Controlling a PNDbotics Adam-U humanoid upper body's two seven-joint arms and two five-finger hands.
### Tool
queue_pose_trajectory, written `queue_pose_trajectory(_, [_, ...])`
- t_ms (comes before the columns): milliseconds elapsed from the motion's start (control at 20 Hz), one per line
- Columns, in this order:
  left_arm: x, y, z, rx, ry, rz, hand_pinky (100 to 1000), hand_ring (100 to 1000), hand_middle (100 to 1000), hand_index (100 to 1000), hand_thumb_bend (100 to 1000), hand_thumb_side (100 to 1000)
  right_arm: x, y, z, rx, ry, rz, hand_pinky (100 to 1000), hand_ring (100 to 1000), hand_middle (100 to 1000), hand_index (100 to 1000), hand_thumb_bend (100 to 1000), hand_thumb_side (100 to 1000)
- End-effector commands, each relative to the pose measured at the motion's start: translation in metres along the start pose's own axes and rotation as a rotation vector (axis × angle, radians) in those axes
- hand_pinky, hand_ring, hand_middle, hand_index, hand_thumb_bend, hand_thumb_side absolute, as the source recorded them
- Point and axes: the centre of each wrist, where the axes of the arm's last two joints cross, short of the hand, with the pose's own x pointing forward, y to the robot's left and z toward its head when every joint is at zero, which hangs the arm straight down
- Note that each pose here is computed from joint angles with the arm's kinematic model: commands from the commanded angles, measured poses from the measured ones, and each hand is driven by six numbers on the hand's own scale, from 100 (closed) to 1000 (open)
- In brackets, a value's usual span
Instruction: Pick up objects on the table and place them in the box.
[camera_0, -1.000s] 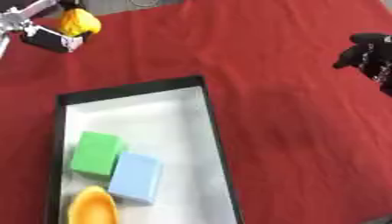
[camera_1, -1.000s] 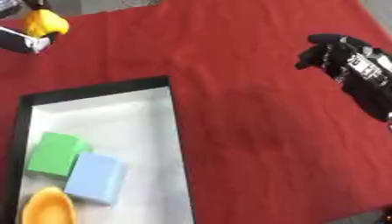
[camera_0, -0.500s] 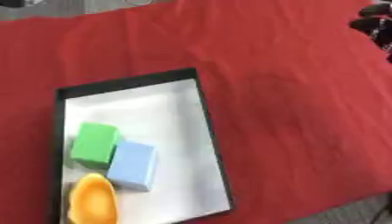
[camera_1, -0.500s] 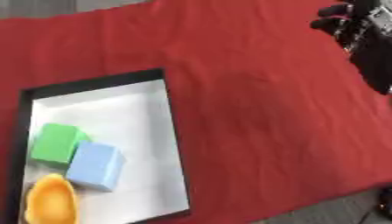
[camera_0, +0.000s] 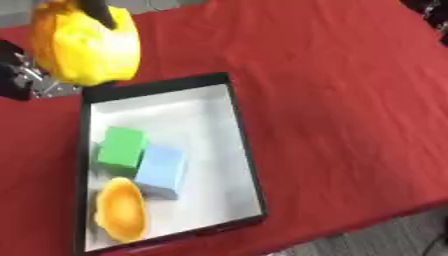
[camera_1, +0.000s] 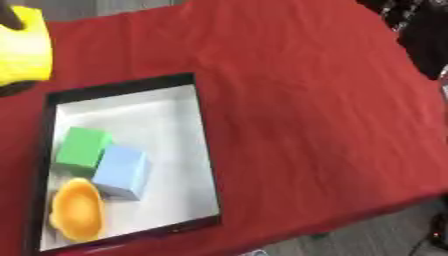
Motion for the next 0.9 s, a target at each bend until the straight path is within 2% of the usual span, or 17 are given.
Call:
queue_pose_trajectory(50, [0.005, -0.007, -0.007, -0.024, -0.068, -0.011, 670, 544, 397, 568, 412, 100, 0.014, -0.010, 0.000, -0.005, 0.001, 0.044, 1000, 757, 695, 856, 100, 600])
queue_pose_trajectory(400, [0.015, -0.041, -0.014, -0.157, -0.091, 0.059, 672, 539, 397, 568, 261, 100, 0.010, -0.011, 0.005, -0.008, 0.025, 0.058, 1000, 757, 694, 855, 100, 608])
queue_pose_trajectory(700, [0.020, -0.053, -0.021, -0.233, -0.062, 0.115, 675, 537, 400, 573, 193, 100, 0.007, -0.010, 0.006, -0.004, 0.033, 0.068, 1000, 756, 694, 854, 100, 609])
queue_pose_trajectory(900, [0.023, -0.060, -0.026, -0.285, -0.033, 0.139, 679, 536, 410, 584, 178, 100, 0.006, -0.009, 0.006, 0.004, 0.033, 0.071, 1000, 756, 693, 853, 100, 608])
